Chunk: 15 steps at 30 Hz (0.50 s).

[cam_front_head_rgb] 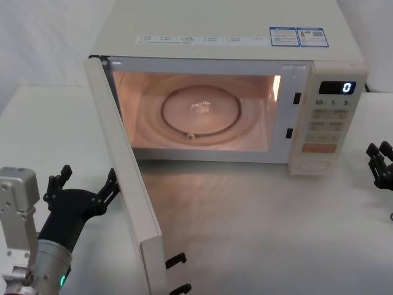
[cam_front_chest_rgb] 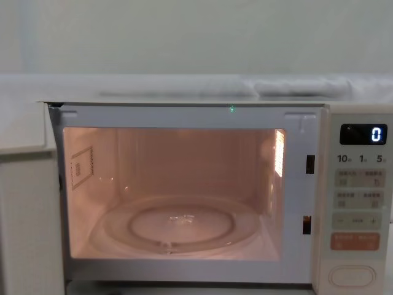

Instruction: Press the button to open the microwave door with one hand; close the microwave door with the other hand.

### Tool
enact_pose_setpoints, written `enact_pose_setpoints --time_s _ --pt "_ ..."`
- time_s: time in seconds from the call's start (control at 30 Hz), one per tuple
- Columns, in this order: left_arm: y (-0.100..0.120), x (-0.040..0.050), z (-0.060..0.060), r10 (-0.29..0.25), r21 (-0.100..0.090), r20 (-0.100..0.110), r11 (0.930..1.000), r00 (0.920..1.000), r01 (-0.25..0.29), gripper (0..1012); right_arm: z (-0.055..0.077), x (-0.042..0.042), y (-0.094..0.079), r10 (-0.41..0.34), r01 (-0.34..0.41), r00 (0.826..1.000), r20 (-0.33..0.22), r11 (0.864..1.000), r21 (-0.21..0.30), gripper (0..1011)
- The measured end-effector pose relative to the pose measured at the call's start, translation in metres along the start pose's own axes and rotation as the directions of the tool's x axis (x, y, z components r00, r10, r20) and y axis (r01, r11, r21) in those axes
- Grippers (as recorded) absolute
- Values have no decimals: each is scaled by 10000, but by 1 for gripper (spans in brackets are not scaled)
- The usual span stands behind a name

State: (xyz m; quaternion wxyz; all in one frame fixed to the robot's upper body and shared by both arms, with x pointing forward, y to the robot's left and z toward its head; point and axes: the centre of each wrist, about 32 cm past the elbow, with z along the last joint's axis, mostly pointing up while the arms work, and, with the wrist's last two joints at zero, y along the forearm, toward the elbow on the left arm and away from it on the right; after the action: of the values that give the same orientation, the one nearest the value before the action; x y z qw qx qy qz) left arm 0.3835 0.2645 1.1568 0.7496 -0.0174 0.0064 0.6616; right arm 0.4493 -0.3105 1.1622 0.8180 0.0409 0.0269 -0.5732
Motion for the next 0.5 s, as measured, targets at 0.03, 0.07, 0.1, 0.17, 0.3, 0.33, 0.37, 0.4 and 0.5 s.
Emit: enact_pose_setpoints --time_s 0.03,0.07,0.1,0.17,0.3,0.33,0.37,0.4,0.5 --pt "0 0 0 0 0 0 10000 10000 0 1001 0 -1 0 1 -1 10000 4 10000 -3 283" --pt "0 0 0 0 -1 1 10000 10000 0 1001 0 -1 0 1 -1 10000 6 10000 -7 303" --pt "0 0 0 0 0 0 10000 10000 0 1001 -1 -1 1 1 -1 10000 8 10000 -11 326" --pt "0 0 0 0 -1 0 10000 10000 0 1001 -1 -2 1 0 0 10000 11 10000 -16 363" --pt "0 0 0 0 0 1 10000 10000 0 1001 -1 -3 1 -4 4 10000 16 10000 -24 525" --pt "0 0 0 0 -1 0 10000 10000 0 1001 -1 -3 1 -4 4 10000 16 10000 -24 541" --pt "0 0 0 0 -1 0 10000 10000 0 1001 -2 -3 1 -5 5 10000 19 10000 -27 588" --pt "0 0 0 0 -1 0 10000 10000 0 1001 -2 -3 1 -5 5 10000 19 10000 -27 599" --pt "0 0 0 0 0 0 10000 10000 0 1001 -2 -3 1 -8 8 10000 21 10000 -32 707"
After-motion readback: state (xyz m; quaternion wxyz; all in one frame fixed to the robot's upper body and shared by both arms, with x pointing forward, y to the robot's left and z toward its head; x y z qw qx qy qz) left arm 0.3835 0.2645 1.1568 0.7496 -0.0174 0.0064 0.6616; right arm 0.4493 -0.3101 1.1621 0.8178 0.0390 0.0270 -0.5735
